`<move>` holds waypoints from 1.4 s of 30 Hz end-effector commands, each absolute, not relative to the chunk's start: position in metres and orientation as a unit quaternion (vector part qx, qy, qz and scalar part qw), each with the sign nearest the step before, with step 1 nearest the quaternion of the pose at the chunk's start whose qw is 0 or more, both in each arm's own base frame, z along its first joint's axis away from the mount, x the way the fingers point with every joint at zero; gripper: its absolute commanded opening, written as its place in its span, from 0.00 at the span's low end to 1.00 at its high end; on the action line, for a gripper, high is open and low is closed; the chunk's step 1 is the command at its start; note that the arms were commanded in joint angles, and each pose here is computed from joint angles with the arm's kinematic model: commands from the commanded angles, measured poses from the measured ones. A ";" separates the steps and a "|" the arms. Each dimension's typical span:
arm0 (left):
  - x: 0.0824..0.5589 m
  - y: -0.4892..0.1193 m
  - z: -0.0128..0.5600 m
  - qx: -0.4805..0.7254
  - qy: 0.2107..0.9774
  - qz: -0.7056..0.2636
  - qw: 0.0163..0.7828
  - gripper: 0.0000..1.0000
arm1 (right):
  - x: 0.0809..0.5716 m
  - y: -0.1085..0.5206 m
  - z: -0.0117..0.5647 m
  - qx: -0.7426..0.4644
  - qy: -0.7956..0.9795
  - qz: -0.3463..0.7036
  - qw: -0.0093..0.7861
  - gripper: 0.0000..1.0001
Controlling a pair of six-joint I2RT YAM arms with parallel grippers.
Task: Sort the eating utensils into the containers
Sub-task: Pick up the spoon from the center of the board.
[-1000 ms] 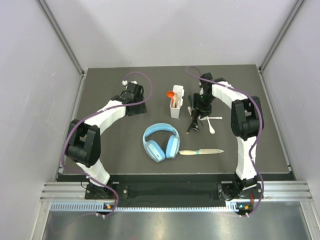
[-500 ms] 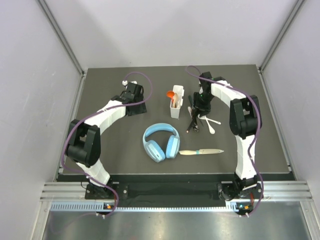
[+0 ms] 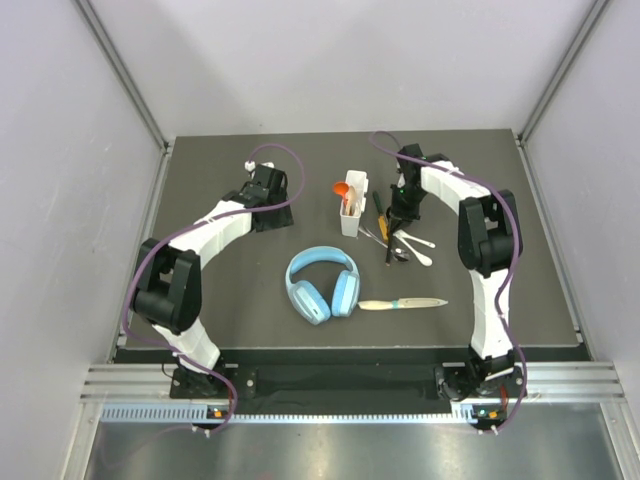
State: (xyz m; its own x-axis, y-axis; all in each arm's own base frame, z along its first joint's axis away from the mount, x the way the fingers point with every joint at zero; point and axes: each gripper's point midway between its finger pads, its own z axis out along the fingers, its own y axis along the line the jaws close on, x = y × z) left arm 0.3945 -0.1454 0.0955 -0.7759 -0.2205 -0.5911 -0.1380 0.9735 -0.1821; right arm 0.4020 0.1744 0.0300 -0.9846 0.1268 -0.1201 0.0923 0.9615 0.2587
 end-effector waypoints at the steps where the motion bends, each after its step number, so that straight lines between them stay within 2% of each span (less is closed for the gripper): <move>1: 0.404 -0.151 0.106 -0.089 0.934 -0.077 0.336 0.54 | 0.406 0.180 0.040 0.048 0.987 0.127 0.090 0.00; 19: 0.402 -0.147 0.111 -0.092 0.933 -0.072 0.341 0.54 | 0.422 0.185 0.132 0.029 0.970 0.159 0.180 0.00; 25: 0.402 -0.148 0.112 -0.091 0.932 -0.075 0.342 0.54 | 0.406 0.183 0.130 0.011 0.972 0.161 0.171 0.00; 31: 0.405 -0.145 0.117 -0.094 0.930 -0.069 0.348 0.54 | 0.391 0.170 0.140 0.000 0.968 0.152 0.201 0.00; 42: 0.402 -0.143 0.110 -0.114 0.931 -0.078 0.337 0.54 | 0.414 0.162 0.177 -0.028 0.951 0.121 0.284 0.00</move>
State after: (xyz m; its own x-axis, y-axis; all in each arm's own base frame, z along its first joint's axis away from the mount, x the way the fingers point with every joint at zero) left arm 0.3961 -0.1409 0.0952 -0.7730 -0.2405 -0.5870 -0.1576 0.9692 -0.1895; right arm 0.3897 0.1548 0.1306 -0.9250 0.0436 -0.3775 -0.0491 0.9714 0.2324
